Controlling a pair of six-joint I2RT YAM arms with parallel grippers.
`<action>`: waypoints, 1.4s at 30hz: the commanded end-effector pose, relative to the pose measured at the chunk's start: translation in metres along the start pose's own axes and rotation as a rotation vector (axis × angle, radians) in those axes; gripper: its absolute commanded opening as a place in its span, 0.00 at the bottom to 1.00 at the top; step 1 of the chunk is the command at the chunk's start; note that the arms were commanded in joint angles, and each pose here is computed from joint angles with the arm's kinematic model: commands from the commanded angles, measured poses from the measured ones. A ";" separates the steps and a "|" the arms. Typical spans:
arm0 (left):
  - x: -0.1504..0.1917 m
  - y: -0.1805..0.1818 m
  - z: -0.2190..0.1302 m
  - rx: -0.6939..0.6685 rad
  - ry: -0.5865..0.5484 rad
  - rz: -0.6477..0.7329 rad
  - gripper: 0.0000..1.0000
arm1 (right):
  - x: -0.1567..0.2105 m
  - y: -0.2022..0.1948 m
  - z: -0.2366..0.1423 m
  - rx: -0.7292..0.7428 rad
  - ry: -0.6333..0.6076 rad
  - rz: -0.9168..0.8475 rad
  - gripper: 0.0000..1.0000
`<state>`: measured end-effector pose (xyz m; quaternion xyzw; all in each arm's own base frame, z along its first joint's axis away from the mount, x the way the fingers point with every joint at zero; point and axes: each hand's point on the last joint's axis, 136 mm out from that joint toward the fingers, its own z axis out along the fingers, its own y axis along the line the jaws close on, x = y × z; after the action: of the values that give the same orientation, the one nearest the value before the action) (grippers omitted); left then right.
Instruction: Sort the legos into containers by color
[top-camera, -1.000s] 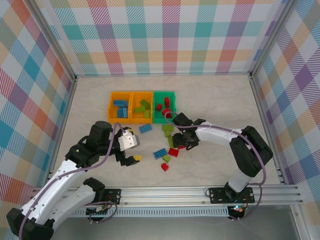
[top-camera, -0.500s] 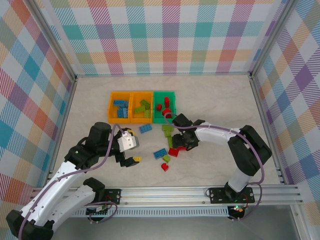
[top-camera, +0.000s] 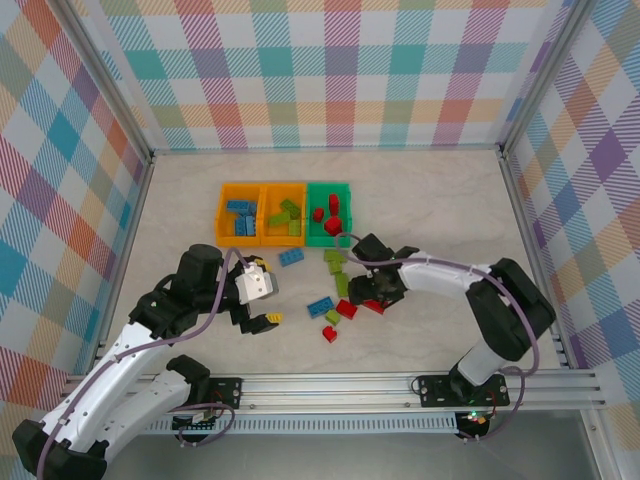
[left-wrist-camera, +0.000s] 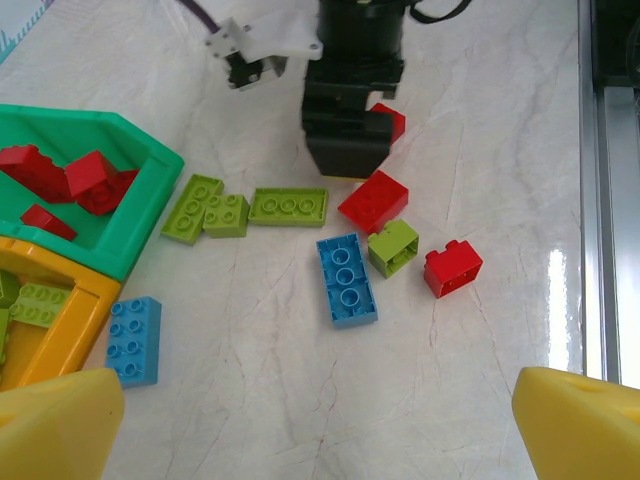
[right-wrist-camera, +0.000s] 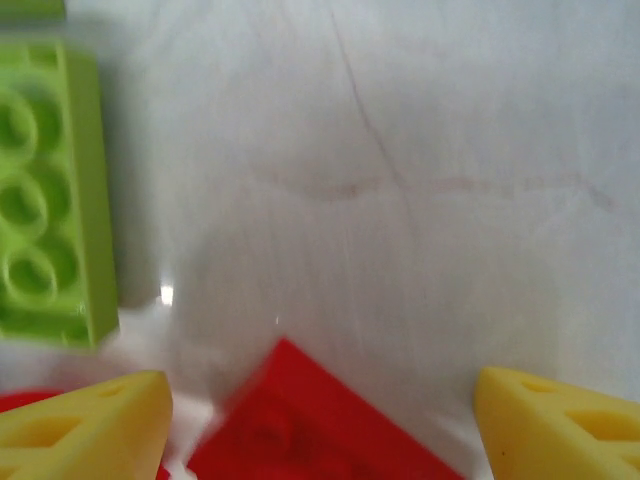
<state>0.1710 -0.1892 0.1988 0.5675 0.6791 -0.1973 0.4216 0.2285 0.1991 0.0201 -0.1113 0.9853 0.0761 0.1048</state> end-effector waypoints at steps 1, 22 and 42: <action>-0.001 -0.004 0.003 0.022 -0.019 0.014 1.00 | 0.021 0.002 -0.013 -0.071 0.019 -0.110 0.83; 0.000 -0.004 0.003 0.020 -0.017 0.003 1.00 | 0.014 -0.005 0.010 0.004 0.071 -0.120 0.54; -0.003 0.005 0.000 -0.059 -0.066 -0.005 1.00 | -0.183 0.074 -0.103 -0.141 -0.512 -0.112 0.29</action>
<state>0.1633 -0.1920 0.1960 0.5729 0.6584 -0.2104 0.4405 0.3191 0.2687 0.1526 -0.1462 0.9320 0.1716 0.2838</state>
